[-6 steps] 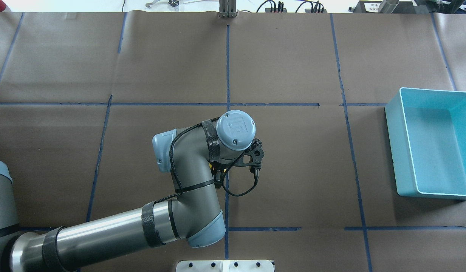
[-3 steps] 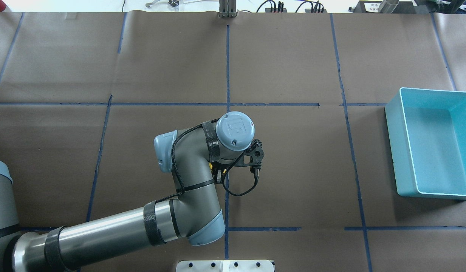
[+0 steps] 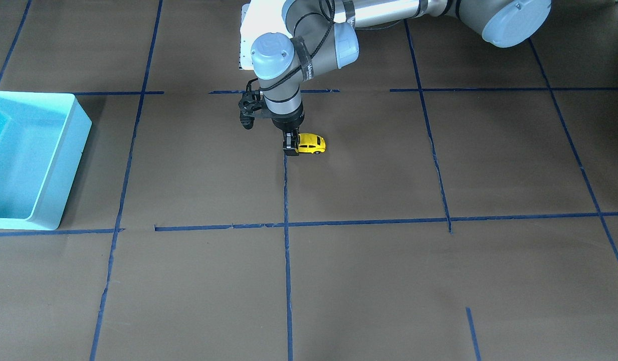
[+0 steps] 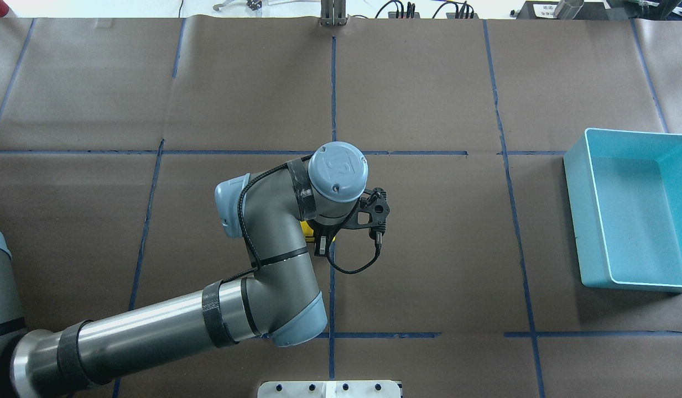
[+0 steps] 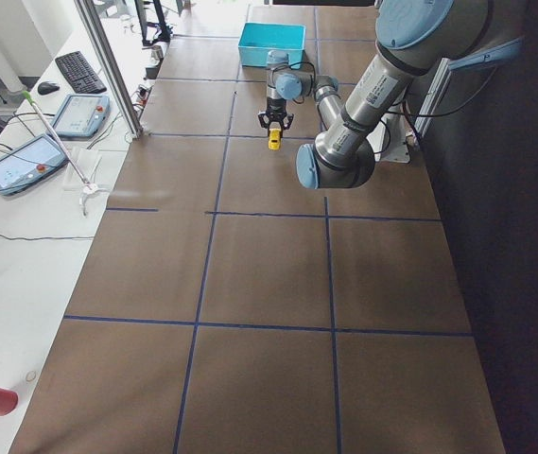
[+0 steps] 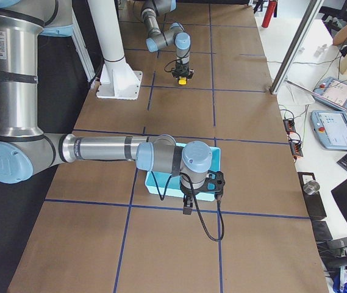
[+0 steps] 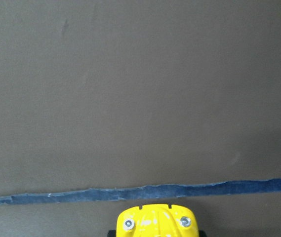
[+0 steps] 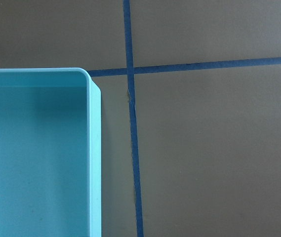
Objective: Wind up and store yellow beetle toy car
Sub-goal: 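Drag the pressed car backward along the table with the left gripper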
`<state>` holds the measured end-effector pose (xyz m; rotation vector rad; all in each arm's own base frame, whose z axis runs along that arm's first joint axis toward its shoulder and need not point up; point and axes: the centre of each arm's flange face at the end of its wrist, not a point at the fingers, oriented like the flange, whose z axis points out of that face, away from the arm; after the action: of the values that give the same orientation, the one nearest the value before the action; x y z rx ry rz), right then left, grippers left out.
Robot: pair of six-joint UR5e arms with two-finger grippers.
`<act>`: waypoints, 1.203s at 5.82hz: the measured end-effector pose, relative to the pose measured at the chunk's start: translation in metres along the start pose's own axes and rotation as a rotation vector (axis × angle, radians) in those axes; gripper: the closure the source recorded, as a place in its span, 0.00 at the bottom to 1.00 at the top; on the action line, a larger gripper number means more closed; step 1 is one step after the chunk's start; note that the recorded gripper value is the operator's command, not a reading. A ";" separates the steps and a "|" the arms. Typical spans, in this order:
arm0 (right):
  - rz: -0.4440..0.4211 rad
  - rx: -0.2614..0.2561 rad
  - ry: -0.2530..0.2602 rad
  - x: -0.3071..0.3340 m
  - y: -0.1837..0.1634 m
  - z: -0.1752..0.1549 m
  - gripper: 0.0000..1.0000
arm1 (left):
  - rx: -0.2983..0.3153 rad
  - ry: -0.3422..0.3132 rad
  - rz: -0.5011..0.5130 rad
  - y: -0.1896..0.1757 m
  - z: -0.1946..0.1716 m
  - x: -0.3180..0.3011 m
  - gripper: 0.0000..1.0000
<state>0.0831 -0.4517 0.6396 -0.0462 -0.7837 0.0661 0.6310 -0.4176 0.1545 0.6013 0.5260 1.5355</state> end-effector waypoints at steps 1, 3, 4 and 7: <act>0.001 -0.001 -0.001 0.000 0.000 0.000 0.00 | 0.060 -0.005 0.005 -0.001 -0.015 -0.006 0.87; 0.003 -0.001 -0.001 0.000 0.000 0.001 0.00 | 0.186 -0.013 0.025 -0.008 -0.021 -0.019 0.90; 0.002 -0.001 -0.001 0.000 0.000 0.001 0.00 | 0.219 -0.009 0.026 -0.008 -0.014 -0.026 0.91; 0.011 -0.014 0.000 0.006 0.001 0.007 0.00 | 0.267 -0.018 -0.025 -0.006 0.009 -0.040 0.91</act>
<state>0.0823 -0.4498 0.6486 -0.0638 -0.7844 0.0711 0.6421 -0.4571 0.1550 0.8088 0.7289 1.4460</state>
